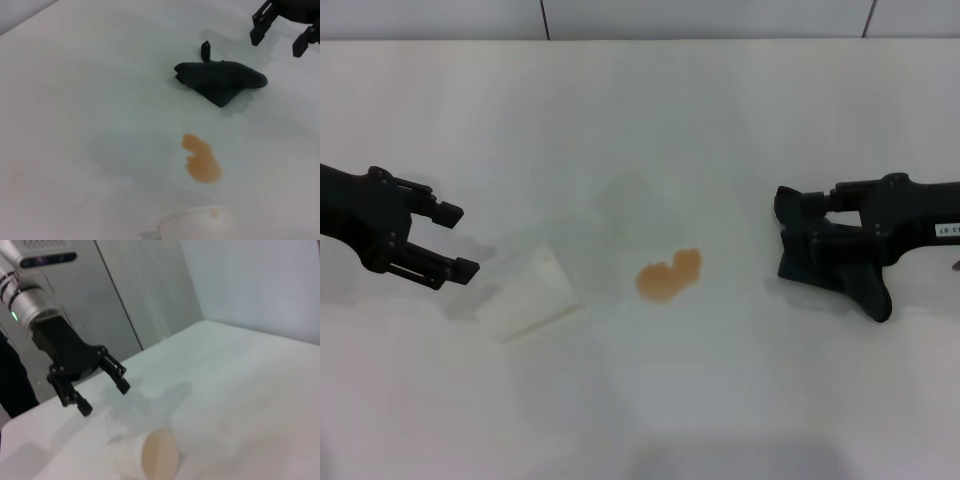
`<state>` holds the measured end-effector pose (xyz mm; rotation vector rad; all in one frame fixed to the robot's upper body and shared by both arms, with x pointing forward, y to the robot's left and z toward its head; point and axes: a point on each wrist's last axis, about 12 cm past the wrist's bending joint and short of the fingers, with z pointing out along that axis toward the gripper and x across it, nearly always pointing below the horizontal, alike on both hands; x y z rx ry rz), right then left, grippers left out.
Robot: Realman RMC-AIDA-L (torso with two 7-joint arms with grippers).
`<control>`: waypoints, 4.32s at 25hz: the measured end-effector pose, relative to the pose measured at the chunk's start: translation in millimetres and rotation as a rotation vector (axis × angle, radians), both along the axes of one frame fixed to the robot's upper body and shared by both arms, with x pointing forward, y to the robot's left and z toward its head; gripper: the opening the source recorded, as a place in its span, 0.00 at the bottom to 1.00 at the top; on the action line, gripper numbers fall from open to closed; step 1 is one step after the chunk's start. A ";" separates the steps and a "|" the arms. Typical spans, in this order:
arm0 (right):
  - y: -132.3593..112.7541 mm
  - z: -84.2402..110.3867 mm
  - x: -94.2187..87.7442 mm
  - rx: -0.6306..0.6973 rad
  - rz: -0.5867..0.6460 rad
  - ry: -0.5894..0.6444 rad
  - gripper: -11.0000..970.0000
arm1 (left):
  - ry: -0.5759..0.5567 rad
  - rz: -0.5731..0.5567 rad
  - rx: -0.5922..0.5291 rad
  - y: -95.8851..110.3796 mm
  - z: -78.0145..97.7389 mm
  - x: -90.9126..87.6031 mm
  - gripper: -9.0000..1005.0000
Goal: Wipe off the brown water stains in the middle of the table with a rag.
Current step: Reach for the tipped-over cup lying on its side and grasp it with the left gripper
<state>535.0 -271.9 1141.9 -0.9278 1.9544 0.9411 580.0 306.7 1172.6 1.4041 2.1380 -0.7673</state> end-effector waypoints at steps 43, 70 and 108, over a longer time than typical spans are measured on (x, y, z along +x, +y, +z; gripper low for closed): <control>0.2 -4.8 -3.2 -0.013 -0.003 0.048 0.66 | 0.116 -0.096 0.244 -43.2 21.5 30.0 0.83; 2.0 -5.2 -6.1 -0.002 0.022 0.058 0.66 | 0.125 -0.124 0.332 -70.2 -3.4 26.7 0.83; -0.7 -4.3 -11.0 0.002 0.037 0.067 0.66 | 0.081 -0.118 0.336 -92.2 -18.5 29.6 0.83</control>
